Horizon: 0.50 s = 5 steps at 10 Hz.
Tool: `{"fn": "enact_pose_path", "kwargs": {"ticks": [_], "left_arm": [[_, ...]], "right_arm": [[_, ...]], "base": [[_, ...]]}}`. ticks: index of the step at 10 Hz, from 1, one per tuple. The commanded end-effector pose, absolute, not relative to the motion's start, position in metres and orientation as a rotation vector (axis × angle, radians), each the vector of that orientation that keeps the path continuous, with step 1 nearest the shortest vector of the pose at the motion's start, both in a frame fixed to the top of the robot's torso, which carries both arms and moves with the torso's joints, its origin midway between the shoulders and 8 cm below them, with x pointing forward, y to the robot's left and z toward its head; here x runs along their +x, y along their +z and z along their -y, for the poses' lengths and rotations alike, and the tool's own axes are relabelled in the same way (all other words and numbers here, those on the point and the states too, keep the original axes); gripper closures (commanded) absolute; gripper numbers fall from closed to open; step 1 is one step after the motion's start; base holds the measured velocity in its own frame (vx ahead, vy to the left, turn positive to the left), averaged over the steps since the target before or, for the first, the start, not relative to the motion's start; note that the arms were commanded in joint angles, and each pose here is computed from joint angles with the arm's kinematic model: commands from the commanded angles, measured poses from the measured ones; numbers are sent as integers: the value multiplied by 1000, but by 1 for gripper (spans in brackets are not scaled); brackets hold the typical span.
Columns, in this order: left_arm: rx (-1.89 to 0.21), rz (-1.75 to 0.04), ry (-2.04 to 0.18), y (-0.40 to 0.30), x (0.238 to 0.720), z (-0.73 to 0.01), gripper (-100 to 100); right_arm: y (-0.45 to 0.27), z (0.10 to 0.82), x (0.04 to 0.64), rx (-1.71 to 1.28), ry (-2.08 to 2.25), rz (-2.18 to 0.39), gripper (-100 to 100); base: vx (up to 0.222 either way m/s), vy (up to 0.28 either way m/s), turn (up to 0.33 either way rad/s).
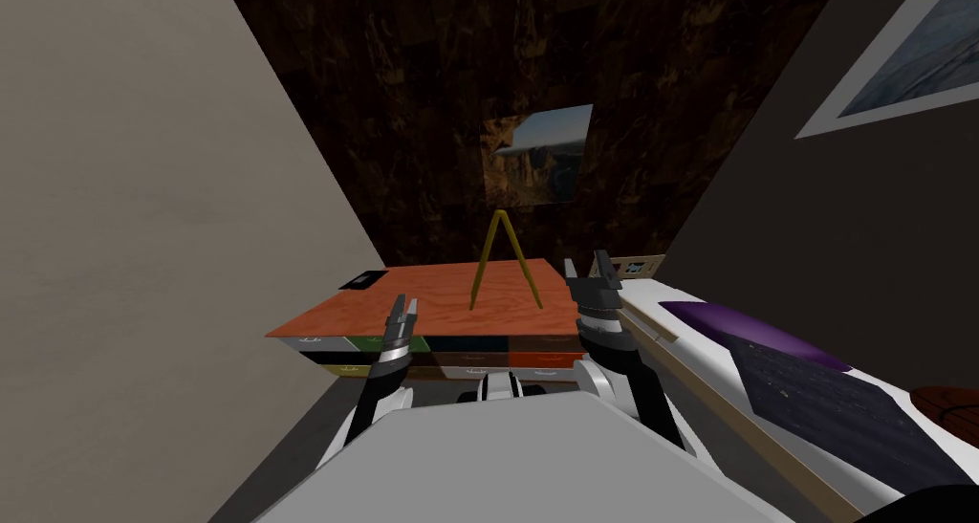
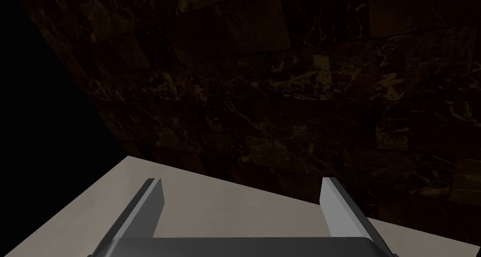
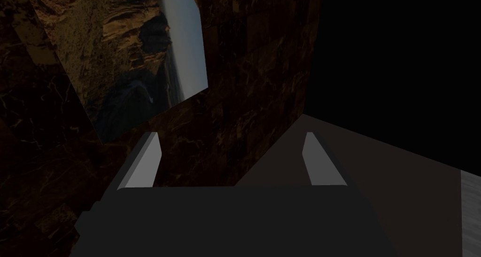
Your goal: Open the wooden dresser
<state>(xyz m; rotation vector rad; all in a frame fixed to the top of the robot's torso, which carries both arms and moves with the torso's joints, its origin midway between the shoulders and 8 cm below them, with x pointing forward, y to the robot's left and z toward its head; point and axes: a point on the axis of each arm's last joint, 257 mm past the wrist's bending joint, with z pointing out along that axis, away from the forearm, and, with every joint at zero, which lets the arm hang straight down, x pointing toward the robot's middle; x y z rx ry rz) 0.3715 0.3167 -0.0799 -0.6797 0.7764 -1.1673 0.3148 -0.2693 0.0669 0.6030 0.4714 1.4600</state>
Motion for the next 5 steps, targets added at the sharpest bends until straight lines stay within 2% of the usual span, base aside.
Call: {"fn": "enact_pose_path", "kwargs": {"ticks": [1, 5], "left_arm": [[-696, -799, -1158, -99, 378, -318, -100], [-721, -829, -1145, -127, 384, -321, -100]], "right_arm": [[67, 269, 315, 603, 1460, -471, 0], [67, 269, 315, 603, 1460, -471, 0]], "base": [[1, -10, -19], [1, -10, -29]]}}
